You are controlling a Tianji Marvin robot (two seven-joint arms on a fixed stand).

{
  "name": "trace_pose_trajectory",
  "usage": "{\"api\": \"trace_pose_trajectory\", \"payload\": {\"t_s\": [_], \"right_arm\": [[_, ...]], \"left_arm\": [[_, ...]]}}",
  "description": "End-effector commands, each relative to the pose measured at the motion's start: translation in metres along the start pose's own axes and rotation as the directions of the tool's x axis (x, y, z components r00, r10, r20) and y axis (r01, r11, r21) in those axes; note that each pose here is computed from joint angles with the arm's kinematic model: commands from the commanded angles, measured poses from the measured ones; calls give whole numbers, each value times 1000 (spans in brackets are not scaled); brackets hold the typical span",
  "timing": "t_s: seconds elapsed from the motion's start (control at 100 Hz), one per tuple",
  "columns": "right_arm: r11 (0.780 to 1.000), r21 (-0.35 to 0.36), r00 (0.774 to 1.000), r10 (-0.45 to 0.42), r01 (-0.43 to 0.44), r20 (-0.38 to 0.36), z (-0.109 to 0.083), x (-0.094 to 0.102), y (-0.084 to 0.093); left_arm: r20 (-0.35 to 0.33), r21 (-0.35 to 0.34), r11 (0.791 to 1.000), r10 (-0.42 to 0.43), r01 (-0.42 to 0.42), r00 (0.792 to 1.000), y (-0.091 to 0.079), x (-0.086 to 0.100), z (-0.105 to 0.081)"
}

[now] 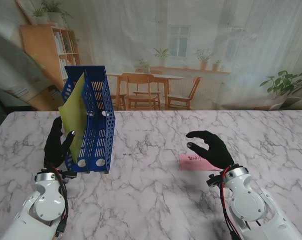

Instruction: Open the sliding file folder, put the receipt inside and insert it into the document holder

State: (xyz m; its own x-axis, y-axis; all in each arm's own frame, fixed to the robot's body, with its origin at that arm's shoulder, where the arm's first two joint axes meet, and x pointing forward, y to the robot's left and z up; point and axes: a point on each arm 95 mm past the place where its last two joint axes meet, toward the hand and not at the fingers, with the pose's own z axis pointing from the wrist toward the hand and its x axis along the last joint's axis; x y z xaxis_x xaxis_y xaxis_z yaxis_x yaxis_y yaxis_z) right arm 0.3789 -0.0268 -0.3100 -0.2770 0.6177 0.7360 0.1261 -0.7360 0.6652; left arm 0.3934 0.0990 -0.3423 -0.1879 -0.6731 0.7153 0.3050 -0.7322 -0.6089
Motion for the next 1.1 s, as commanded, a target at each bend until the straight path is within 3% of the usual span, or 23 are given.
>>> {"api": "trace_pose_trajectory", "payload": {"t_s": [0.0, 0.34, 0.62, 0.89, 1.09], "right_arm": [[1000, 5, 1000, 1, -1, 10, -1, -2, -2], [1000, 9, 1000, 2, -3, 13, -1, -2, -2], [1000, 12, 1000, 3, -3, 14, 0, -2, -3], [1000, 14, 1000, 4, -4, 16, 0, -2, -3], [1000, 19, 1000, 2, -3, 18, 0, -2, -4]], "left_arm": [[12, -25, 1000, -2, 2, 1000, 8, 1, 1], [19, -36, 999, 4, -4, 1000, 15, 2, 9], [-8, 33, 999, -3, 3, 1000, 13, 6, 13], [-77, 223, 974, -13, 30, 997, 10, 16, 21], [-143, 281, 956, -49, 88, 989, 4, 27, 31]]}}
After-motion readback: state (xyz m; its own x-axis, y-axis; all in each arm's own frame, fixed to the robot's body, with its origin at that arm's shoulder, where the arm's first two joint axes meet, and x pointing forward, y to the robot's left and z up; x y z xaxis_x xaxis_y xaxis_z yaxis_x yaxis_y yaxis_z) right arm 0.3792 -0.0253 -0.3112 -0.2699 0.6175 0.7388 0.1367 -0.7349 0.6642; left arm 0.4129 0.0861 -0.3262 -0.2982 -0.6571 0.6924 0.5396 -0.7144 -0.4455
